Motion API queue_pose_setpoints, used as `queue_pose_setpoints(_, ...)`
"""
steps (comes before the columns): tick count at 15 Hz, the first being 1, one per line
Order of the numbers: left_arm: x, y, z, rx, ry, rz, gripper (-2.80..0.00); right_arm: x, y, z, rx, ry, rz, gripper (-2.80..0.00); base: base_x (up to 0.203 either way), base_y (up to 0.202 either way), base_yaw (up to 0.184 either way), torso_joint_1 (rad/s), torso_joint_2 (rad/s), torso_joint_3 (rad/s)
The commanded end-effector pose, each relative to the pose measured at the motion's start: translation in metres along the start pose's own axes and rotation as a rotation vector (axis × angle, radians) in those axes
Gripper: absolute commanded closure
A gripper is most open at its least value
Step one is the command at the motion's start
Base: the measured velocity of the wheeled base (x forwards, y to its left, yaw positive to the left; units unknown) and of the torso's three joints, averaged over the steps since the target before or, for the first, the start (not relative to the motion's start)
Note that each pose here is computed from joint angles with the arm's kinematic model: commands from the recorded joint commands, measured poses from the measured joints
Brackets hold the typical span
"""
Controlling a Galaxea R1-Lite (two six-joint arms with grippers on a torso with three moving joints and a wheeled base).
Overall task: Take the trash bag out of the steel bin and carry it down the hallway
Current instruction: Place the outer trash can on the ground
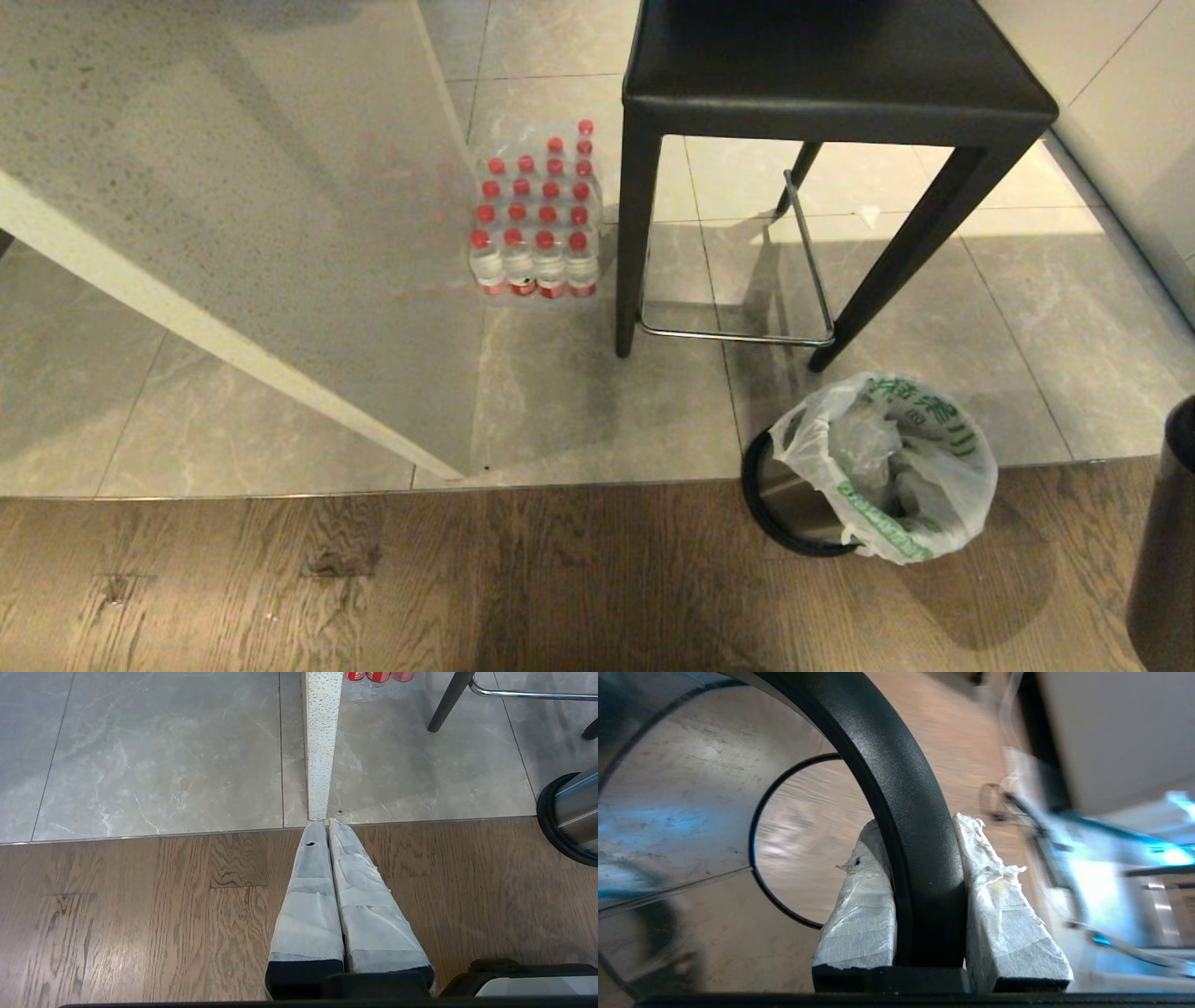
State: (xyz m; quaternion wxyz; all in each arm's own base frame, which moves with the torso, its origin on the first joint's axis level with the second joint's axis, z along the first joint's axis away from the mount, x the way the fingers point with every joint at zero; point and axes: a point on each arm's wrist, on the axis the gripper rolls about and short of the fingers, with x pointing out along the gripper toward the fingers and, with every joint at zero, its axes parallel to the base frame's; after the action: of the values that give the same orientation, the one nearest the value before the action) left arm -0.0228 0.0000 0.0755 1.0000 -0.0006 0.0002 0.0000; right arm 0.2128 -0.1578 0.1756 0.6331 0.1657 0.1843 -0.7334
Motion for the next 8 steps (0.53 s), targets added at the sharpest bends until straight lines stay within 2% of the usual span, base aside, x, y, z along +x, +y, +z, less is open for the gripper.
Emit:
queue_pose_setpoints(1,0.0,0.0,0.0,0.0,0.0,0.0,0.0,0.039,0.051,-0.022,-0.031,0.026,-0.014,0.0,0.0,0.0,0.0,0.0,0.0,0.0)
queue_pose_setpoints(4,0.0,0.0,0.0,0.0,0.0,0.0,0.0,0.051,0.096,-0.037,-0.007,0.005,0.055,0.0,0.0,0.0,0.0,0.0,0.0,0.0)
queue_pose_setpoints(6,0.0,0.0,0.0,0.0,0.0,0.0,0.0,0.055,0.122,-0.056,-0.036,-0.013,0.103,0.0,0.0,0.0,0.0,0.0,0.0,0.0)
queue_pose_setpoints(8,0.0,0.0,0.0,0.0,0.0,0.0,0.0,0.053,0.143,-0.06,-0.047,-0.052,0.162,0.0,0.0,0.0,0.0,0.0,0.0,0.0)
